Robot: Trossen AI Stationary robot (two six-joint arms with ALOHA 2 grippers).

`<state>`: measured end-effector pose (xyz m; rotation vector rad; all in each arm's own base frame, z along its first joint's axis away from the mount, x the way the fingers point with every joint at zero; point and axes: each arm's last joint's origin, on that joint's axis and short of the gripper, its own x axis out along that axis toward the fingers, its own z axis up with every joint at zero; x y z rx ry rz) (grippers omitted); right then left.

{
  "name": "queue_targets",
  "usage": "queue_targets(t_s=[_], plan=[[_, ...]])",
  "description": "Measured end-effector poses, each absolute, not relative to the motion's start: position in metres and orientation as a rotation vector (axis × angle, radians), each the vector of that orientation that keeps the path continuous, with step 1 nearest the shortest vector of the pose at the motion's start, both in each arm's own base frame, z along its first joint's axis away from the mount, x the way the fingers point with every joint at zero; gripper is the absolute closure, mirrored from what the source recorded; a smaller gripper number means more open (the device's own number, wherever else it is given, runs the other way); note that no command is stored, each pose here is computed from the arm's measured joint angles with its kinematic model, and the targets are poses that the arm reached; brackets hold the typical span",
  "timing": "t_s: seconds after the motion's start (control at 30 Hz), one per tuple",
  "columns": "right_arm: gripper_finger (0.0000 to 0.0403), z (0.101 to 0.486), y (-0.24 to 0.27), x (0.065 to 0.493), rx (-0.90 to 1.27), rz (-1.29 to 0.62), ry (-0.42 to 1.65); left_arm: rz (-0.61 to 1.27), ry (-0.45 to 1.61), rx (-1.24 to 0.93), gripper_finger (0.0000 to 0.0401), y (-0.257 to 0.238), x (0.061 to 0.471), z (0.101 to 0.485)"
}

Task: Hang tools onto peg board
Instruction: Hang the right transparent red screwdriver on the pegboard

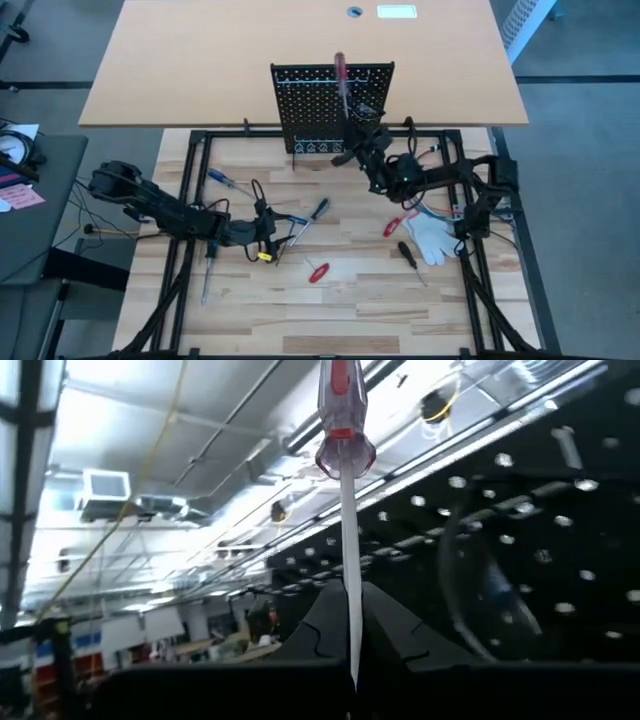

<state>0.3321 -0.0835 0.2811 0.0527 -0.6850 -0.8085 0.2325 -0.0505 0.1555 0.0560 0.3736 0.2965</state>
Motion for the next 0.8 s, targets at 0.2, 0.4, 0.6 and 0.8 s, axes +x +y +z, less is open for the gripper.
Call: queue_targets(t_s=[0.2,0.4,0.6,0.8], plan=[[0.0389,0.281,-0.099,0.328,0.088,-0.832,-0.713,0.296,0.363,0.053,0.013,-0.051,0.233,0.157],[0.0388,0.283,-0.103,0.332,0.114,-0.793,-0.706,0.294,0.354,0.058,0.013,-0.051,0.233,0.157],[0.0388,0.292,-0.101,0.337,0.115,-0.787,-0.718,0.294,0.344,0.06,0.013,-0.051,0.234,0.159],[0.0388,0.295,-0.1,0.347,0.118,-0.778,-0.722,0.294,0.345,0.06,0.013,-0.051,0.234,0.158]])
